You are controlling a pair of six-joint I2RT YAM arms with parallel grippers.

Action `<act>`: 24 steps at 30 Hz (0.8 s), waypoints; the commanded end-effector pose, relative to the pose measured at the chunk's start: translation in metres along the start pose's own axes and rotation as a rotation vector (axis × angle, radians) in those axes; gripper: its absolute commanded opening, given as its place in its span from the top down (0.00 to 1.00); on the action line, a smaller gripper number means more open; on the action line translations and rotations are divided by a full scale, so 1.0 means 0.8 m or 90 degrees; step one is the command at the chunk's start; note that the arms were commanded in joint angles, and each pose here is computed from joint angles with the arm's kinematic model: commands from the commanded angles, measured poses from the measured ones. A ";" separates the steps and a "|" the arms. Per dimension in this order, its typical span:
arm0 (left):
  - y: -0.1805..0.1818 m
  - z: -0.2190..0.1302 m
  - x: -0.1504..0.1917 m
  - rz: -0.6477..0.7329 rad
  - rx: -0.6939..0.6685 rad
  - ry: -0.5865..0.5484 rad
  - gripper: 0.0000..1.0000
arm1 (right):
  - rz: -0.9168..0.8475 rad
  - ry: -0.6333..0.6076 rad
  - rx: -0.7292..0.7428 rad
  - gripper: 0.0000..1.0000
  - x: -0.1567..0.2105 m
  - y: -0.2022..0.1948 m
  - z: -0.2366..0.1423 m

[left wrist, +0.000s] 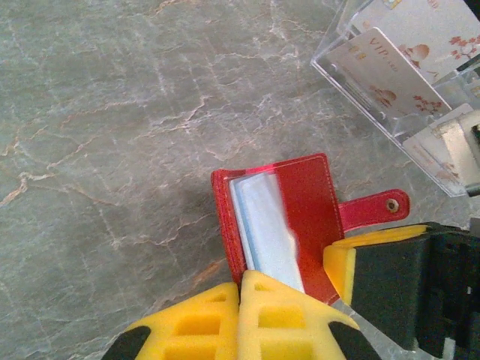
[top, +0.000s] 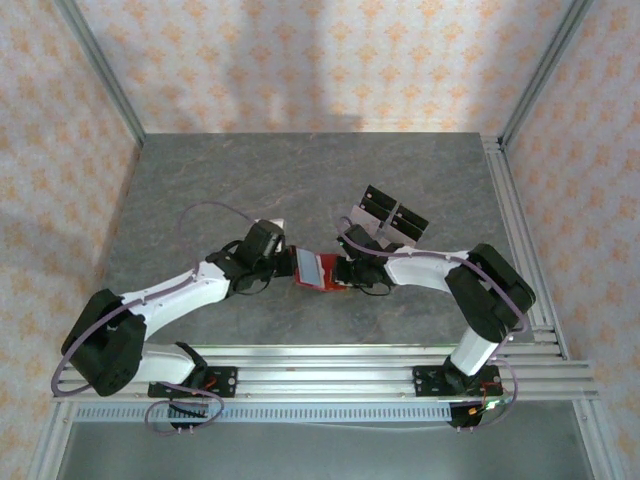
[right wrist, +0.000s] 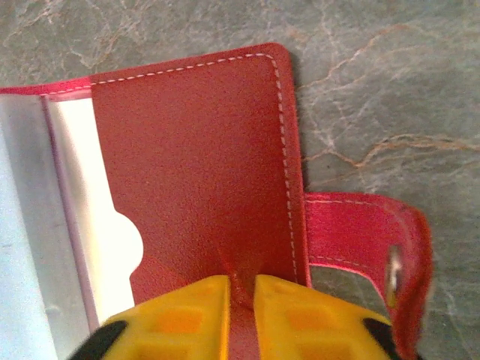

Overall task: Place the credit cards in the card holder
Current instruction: Open the card holder at the bottom-center of the table.

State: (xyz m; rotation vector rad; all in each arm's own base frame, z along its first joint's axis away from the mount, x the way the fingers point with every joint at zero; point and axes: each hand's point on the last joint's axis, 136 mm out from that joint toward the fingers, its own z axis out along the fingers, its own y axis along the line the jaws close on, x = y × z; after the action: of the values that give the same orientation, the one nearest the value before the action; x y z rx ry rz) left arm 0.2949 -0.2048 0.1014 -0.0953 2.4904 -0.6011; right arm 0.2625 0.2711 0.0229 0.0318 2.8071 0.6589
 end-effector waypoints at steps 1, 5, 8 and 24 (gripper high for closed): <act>-0.011 0.001 -0.016 0.018 -0.010 -0.021 1.00 | 0.015 0.026 0.079 0.92 0.015 -0.043 0.017; -0.031 0.009 -0.018 0.024 0.008 -0.019 1.00 | 0.021 0.036 0.081 0.98 0.020 -0.048 0.027; -0.047 0.020 -0.015 0.030 0.019 -0.011 1.00 | 0.024 0.042 0.081 1.00 0.023 -0.050 0.032; -0.045 0.071 0.016 0.023 0.000 0.019 1.00 | 0.022 0.028 0.067 1.00 0.017 -0.040 0.017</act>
State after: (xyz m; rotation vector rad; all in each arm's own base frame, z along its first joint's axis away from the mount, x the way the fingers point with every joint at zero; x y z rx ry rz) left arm 0.3110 -0.2685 0.0764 -0.0092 2.5202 -0.6426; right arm 0.2640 0.2712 0.0202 0.0485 2.8172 0.6799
